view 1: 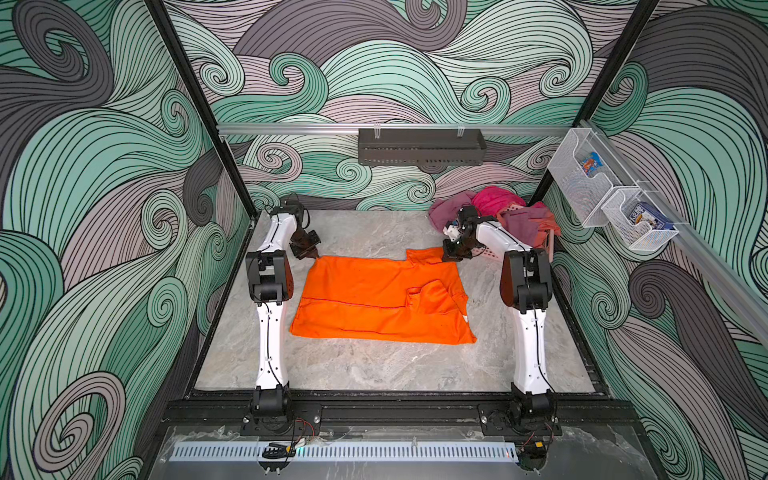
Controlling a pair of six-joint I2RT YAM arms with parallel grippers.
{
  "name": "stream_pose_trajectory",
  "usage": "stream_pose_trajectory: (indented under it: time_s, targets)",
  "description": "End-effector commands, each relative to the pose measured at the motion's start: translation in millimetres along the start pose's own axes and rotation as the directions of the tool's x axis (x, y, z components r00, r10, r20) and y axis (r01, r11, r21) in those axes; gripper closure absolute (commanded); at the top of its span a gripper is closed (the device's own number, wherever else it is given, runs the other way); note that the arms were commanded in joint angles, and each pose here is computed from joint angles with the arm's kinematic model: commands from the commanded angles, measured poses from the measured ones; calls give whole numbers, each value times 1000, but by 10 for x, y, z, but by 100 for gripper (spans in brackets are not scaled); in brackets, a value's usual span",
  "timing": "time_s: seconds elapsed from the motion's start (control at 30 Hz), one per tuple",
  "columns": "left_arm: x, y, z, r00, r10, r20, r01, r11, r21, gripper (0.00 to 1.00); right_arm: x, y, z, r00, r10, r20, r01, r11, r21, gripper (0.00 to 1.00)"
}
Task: Fold and stack t-shirts
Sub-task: Fold the T-shirt.
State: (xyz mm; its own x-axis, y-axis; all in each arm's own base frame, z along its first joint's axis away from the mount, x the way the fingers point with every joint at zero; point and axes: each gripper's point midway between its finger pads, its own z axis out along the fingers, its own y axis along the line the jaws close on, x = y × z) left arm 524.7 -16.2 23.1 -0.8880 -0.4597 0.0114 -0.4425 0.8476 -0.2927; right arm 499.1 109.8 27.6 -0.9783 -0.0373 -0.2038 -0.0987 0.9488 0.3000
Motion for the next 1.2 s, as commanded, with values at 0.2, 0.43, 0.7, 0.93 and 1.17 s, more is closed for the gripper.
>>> stream_pose_trajectory:
  time_s: [0.2,0.43,0.7,0.93,1.17]
  targets:
    - [181,-199,-675,998,34,50,-36,998,47,100,-104,351,-633,985,-89,145,82,995,55,100]
    - [467,-118,-772,1000,28,-3,-28,999,40,100,262,538,-722,988,-109,108,104,993,53,100]
    - [1118,219,-884,993,-12,-114,7,999,-44,100,870,813,-1158,991,-108,75,105,994,38,100]
    - [1629,531,-947,980,-76,-184,52,990,-131,100,1455,1035,-1395,992,-123,22,122,992,30,100]
    - [1862,810,-925,966,-89,-243,29,971,-239,100,1914,1021,-1385,994,-96,-53,98,995,31,100]
